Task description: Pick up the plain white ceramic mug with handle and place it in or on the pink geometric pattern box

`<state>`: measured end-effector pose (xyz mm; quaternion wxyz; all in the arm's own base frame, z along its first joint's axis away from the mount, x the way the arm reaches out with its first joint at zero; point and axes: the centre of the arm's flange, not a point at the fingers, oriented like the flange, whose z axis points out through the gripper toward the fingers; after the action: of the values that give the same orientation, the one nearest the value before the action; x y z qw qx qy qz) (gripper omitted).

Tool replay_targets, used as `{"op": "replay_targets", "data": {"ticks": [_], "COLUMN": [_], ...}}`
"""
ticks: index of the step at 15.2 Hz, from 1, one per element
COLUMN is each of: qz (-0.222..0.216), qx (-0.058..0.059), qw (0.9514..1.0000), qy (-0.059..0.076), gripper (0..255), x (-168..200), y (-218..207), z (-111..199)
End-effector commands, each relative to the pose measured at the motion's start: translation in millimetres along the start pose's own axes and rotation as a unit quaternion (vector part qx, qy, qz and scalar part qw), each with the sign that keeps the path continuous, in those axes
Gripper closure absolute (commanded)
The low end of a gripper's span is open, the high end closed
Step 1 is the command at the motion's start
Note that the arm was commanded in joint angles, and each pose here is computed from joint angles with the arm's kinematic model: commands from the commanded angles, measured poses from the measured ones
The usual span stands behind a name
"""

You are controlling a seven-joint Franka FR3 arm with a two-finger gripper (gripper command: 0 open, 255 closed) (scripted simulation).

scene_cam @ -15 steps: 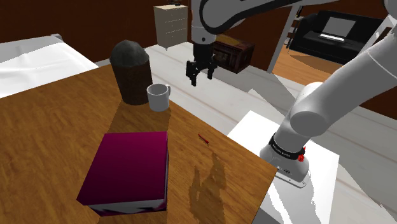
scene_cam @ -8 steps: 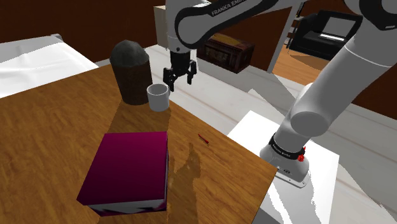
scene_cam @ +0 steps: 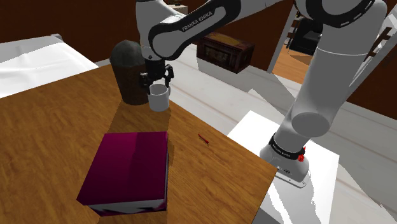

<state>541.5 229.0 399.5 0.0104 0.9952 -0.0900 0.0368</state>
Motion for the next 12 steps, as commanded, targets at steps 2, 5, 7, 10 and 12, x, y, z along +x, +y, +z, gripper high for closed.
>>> {"op": "replay_targets", "data": {"ticks": [2, 5, 7, 10, 12], "qz": [0.005, 0.006, 0.006, 0.006, 0.006], "qx": [-0.003, -0.003, -0.003, -0.003, -0.003], "qw": [0.9999, 0.9998, 0.9998, 0.9998, 0.9998], "qy": [0.016, 0.019, 0.019, 0.019, 0.019], "gripper": [0, 0, 0, 0, 0], "x": [21.1, 26.9, 27.3, 27.9, 28.0], "y": [-27.4, -33.8, -33.7, -33.6, -33.6], "z": [12.6, 25.8, 36.3, 52.1, 55.2]}}
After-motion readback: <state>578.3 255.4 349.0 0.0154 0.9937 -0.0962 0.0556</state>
